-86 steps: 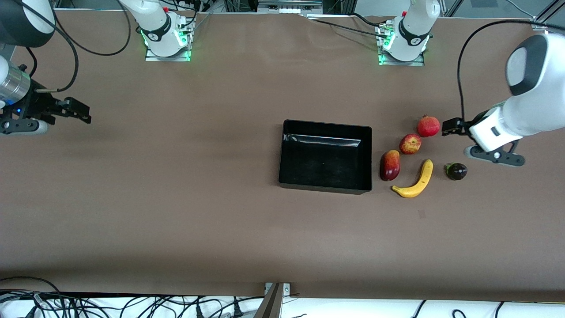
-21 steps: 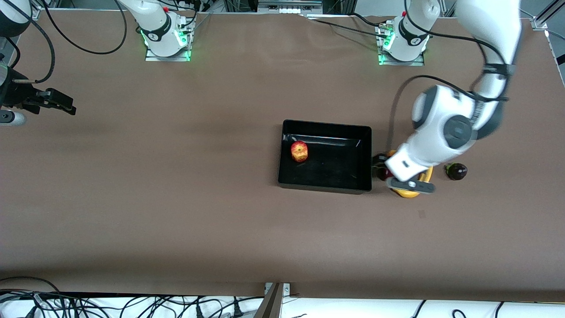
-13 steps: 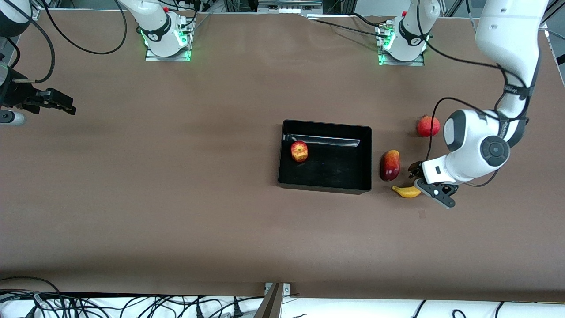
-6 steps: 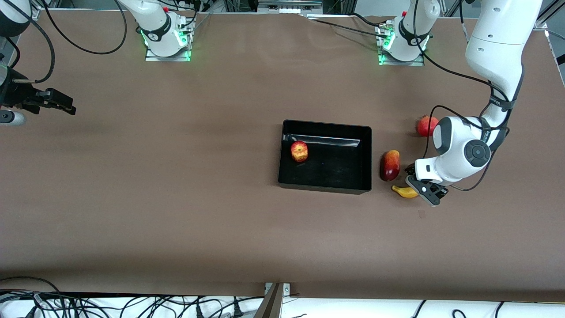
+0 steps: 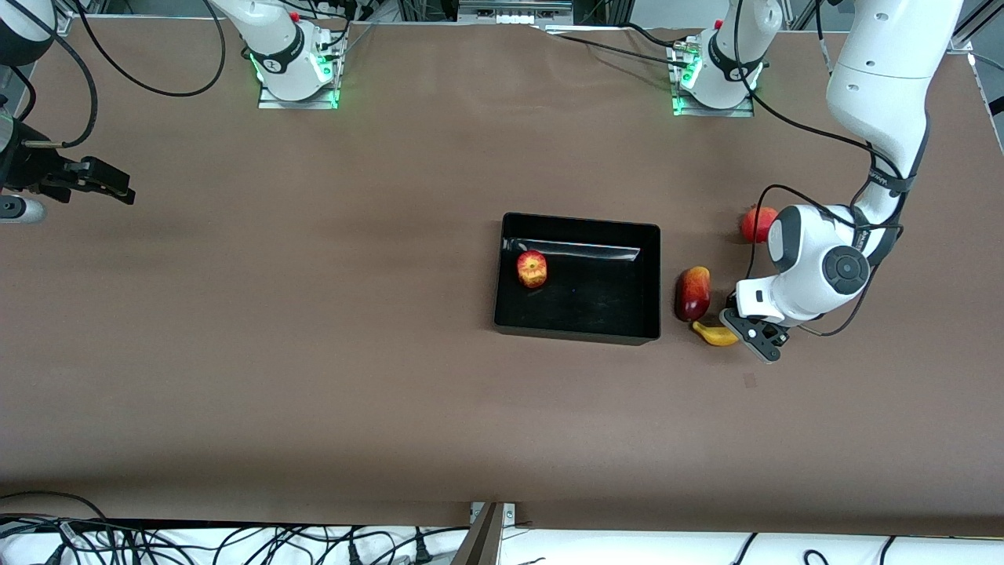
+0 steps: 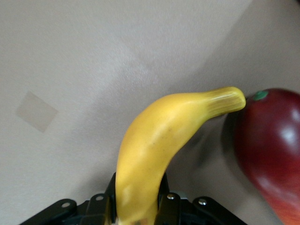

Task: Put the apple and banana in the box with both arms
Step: 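Lower the left gripper onto the yellow banana and grasp it, then carry the banana into the black box and open the left gripper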

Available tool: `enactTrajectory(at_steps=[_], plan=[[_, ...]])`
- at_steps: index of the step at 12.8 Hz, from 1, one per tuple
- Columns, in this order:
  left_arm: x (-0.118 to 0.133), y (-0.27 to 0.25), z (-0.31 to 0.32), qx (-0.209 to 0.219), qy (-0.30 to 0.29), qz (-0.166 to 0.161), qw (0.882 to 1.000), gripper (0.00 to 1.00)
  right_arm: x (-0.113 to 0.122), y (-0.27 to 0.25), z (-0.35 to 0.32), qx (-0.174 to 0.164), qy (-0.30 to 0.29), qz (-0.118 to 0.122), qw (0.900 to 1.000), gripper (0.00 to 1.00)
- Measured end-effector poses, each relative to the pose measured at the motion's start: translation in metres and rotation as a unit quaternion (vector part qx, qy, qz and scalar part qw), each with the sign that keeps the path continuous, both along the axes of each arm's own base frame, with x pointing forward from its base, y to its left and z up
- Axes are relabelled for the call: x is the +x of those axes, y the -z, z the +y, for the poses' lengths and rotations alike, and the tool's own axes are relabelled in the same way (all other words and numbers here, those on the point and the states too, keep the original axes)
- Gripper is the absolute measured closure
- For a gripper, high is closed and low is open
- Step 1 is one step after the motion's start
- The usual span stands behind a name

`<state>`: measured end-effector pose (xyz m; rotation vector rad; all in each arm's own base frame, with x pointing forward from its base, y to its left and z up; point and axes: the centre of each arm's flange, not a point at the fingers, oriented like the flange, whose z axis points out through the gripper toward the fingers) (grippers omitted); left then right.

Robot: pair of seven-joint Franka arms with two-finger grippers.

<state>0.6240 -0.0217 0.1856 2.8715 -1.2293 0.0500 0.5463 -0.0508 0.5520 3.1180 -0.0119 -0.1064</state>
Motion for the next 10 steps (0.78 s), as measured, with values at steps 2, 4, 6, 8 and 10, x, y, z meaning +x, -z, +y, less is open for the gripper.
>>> enactTrajectory(at_steps=[2, 4, 6, 8, 10], plan=[[0.008, -0.051, -0.035, -0.002, 0.009, -0.010, 1.000, 0.66, 0.000, 0.000, 0.000, 0.000, 0.000, 0.000, 1.000, 0.00], [0.000, -0.117, -0.100, -0.007, -0.003, -0.014, 1.000, 0.66, 0.000, 0.000, 0.002, 0.000, -0.002, 0.000, 1.000, 0.00], [-0.018, -0.156, -0.158, -0.012, -0.016, -0.018, 1.000, 0.66, 0.000, 0.000, 0.004, 0.000, -0.003, 0.000, 1.000, 0.00], [-0.039, -0.167, -0.213, -0.018, -0.056, -0.017, 0.998, 0.66, 0.000, 0.000, 0.004, 0.000, -0.004, 0.000, 1.000, 0.00], [-0.064, -0.149, -0.261, -0.013, -0.092, 0.002, 0.996, 0.66, 0.001, 0.000, 0.009, 0.000, -0.008, 0.000, 1.000, 0.00]])
